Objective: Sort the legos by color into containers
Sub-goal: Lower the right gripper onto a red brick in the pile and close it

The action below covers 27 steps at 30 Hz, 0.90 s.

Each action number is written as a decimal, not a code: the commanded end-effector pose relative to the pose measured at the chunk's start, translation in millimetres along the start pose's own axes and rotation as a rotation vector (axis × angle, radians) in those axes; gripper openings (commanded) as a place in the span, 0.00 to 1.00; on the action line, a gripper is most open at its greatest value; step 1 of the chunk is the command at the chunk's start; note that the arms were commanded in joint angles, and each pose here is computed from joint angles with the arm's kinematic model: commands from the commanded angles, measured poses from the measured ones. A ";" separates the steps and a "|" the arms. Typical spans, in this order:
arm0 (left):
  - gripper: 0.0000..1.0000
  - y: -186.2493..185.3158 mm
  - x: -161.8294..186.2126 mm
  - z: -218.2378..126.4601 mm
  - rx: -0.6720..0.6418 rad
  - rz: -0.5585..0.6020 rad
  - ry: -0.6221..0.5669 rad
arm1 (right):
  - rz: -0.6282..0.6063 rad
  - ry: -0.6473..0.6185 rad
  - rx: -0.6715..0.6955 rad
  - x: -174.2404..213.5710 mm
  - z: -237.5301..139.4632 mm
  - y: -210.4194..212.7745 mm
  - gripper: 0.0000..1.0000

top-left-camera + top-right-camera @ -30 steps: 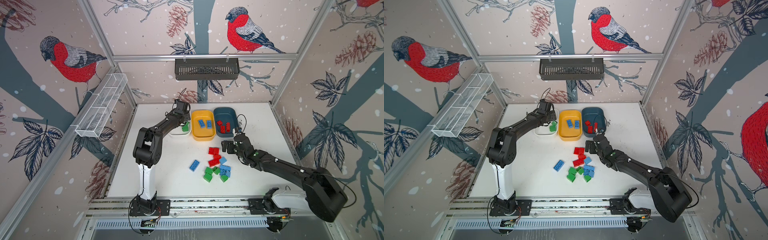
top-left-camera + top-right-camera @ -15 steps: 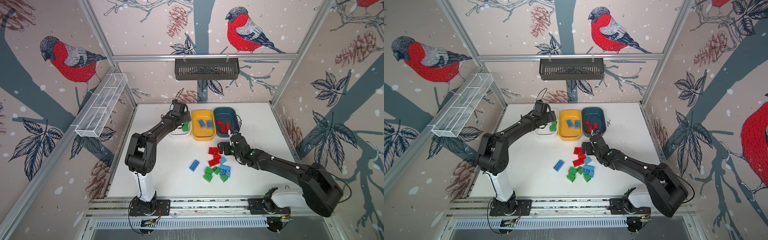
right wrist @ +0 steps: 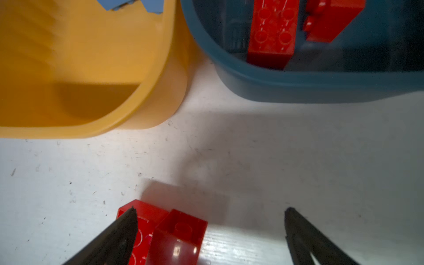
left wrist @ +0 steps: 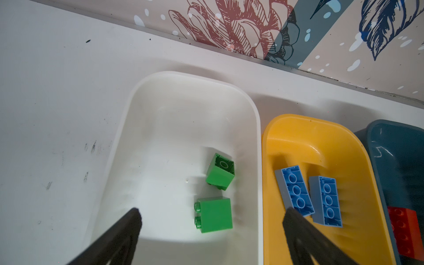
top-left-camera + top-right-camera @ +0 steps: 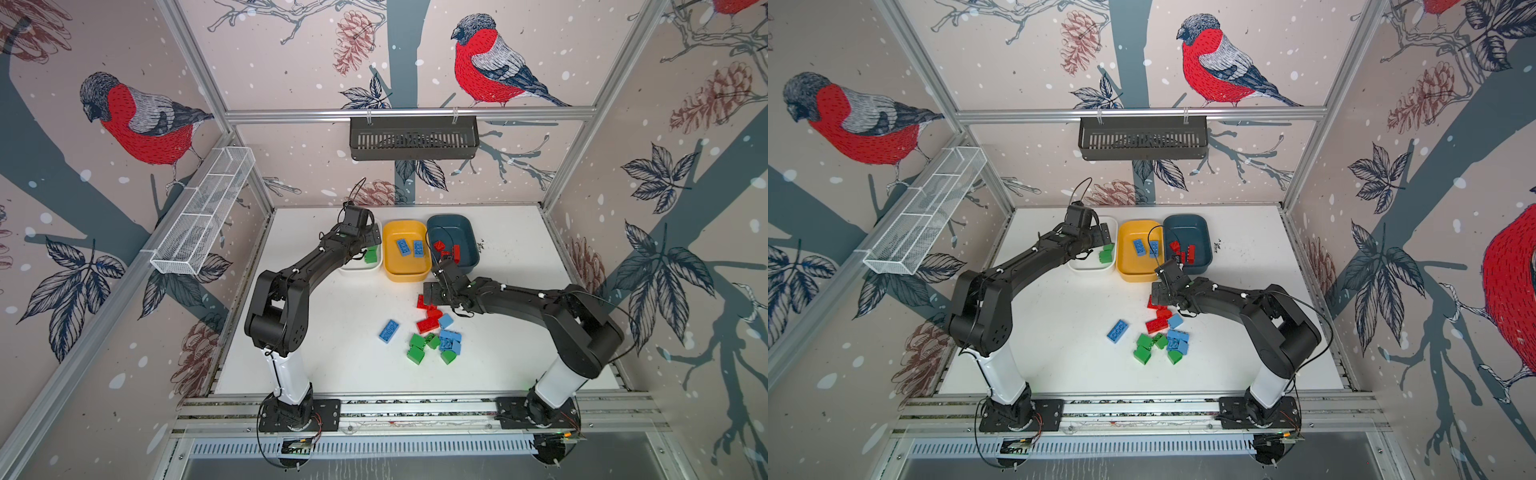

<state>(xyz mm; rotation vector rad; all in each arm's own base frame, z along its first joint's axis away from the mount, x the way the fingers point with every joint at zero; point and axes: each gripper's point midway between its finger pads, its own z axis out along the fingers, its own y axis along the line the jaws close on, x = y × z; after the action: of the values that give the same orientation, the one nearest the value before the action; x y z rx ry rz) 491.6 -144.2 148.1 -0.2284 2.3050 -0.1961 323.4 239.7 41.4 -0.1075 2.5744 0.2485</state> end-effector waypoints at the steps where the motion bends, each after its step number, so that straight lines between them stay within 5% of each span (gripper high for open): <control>1: 0.97 1.9 -7.5 -4.2 -0.007 -0.005 -0.026 | 0.014 0.036 0.041 10.6 2.6 -6.2 0.86; 3: 0.97 4.0 -6.2 -4.0 -0.015 -0.003 -0.021 | 0.023 0.038 0.052 13.4 3.1 -9.4 0.75; 15: 0.97 5.7 -0.8 -0.8 -0.021 -0.001 -0.006 | 0.014 0.046 0.069 23.2 -0.8 -16.0 0.65; 27: 0.97 -6.7 4.1 -4.2 0.047 0.037 0.022 | -0.041 0.013 0.071 22.2 -7.1 -20.2 0.37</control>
<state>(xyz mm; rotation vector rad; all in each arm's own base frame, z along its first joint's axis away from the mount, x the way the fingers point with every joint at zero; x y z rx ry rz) 488.0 -143.3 142.1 -0.2202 2.3288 -0.1923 299.2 220.8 23.1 -0.0950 2.6353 0.1635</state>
